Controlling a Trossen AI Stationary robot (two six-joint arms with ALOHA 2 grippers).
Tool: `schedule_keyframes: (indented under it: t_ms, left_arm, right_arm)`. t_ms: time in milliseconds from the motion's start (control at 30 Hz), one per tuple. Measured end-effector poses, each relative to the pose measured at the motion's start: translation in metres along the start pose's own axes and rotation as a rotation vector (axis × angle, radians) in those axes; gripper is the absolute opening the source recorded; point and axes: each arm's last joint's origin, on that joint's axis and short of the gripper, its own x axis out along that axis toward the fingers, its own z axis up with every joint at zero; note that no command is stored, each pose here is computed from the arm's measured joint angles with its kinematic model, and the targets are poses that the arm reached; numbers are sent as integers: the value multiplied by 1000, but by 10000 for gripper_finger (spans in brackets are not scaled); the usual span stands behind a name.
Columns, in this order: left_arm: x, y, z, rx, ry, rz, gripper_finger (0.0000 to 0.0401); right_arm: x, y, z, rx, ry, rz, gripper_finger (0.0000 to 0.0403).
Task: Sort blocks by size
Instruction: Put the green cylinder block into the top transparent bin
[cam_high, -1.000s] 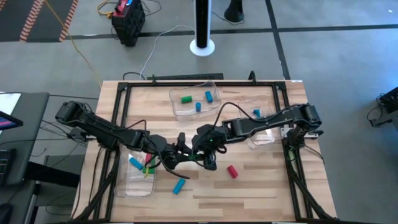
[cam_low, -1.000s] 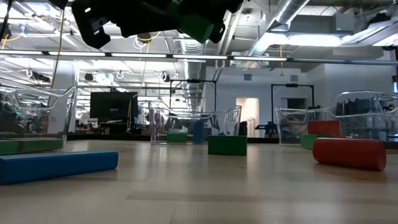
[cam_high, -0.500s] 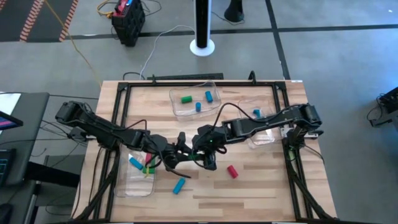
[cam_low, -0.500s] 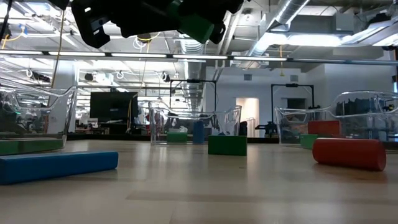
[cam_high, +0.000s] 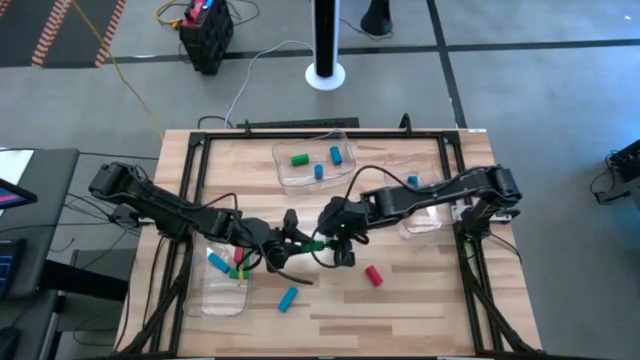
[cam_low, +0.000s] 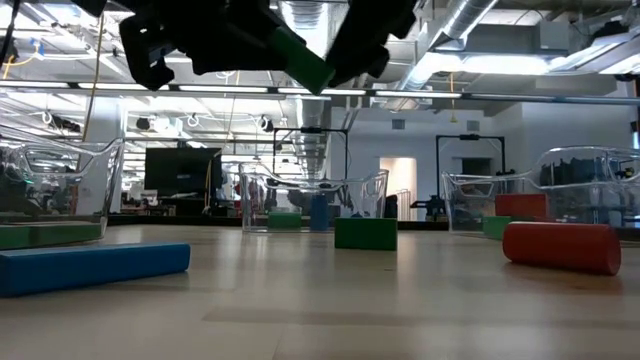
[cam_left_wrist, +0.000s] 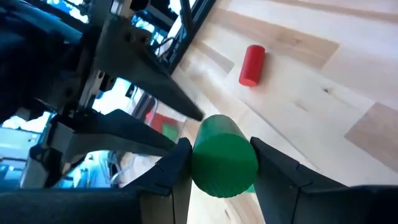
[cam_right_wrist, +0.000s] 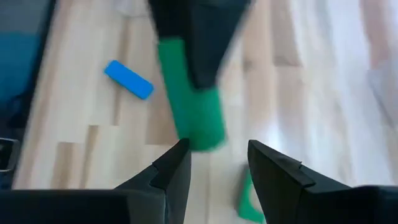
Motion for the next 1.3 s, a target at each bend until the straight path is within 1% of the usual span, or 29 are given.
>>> schedule_keyframes:
  t_ms: [67, 200, 433, 600, 767, 933, 1033, 1167, 1300]
  left_arm:
    - [0, 0, -1, 2, 21, 11, 132]
    - [-5, 5, -3, -17, 47, 31, 132]
    - [-24, 31, -11, -124, 53, 114, 132]
    - [-35, 53, -28, -210, 95, 191, 132]
    - [-36, 70, -50, -285, 161, 269, 132]
    - [-36, 89, -81, -379, 215, 326, 132]
    - [-41, 102, -103, -466, 229, 351, 132]
    - [-46, 115, -131, -623, 195, 345, 132]
    - [-41, 116, -159, -749, 230, 318, 132]
  right_arm:
    - [-3, -1, -3, 10, 28, -26, 186]
    - [-10, 0, -5, 34, 45, -39, 186]
    - [-22, 8, -13, 38, 91, -93, 186]
    - [-23, 16, -17, 32, 114, -102, 186]
    - [-15, 25, -28, 26, 136, -99, 186]
    - [-6, 34, -44, 33, 184, -99, 186]
    - [-2, 38, -54, 42, 212, -118, 186]
    - [3, 44, -64, 44, 234, -125, 186]
    - [5, 48, -71, 42, 246, -140, 186]
